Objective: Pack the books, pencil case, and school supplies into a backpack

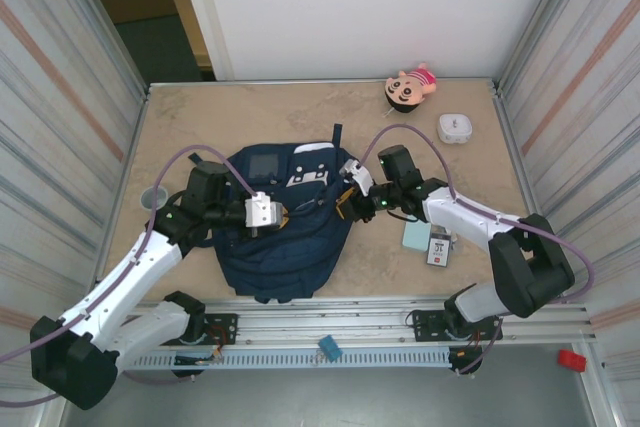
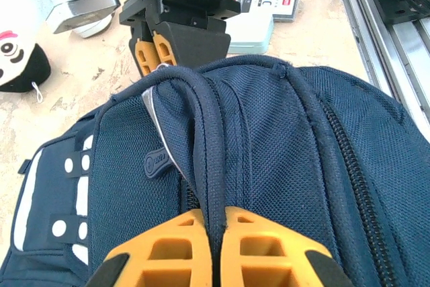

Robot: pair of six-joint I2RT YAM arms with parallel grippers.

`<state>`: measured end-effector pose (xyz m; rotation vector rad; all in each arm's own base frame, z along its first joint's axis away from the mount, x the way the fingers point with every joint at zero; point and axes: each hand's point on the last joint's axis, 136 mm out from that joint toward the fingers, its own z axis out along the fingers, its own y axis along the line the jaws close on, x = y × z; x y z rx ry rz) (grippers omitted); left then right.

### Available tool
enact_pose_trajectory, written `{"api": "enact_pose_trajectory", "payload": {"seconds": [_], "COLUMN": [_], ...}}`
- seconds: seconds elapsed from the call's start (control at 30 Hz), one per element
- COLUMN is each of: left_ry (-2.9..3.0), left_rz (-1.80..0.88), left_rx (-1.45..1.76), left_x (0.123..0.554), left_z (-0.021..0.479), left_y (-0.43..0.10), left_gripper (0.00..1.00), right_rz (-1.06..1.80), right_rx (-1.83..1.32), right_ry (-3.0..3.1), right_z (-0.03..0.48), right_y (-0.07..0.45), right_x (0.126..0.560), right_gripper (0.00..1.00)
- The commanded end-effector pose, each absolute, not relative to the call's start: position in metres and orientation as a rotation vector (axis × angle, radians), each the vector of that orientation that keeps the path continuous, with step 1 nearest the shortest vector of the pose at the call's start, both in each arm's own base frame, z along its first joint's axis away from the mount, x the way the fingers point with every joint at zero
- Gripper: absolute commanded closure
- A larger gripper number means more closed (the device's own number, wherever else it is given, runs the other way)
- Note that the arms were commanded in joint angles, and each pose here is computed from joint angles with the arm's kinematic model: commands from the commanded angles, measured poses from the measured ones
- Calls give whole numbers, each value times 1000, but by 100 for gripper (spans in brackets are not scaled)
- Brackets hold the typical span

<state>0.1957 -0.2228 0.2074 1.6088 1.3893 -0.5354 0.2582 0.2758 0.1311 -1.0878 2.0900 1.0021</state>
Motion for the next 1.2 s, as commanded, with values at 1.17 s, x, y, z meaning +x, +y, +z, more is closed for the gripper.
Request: {"api": "enact_pose_trajectory", "payload": {"seconds": [1.17], "left_ry": [1840], "left_rz": [-26], "left_rx": [1094], "left_x": [285], "left_z": [208], "left_y": [-217], "left_gripper": [100], "right_rz": [1322], "right_rx": [-823], "right_ry": [2636], "right_z": [185], "right_y": [277], "right_x": [206], "right_gripper": [100]}}
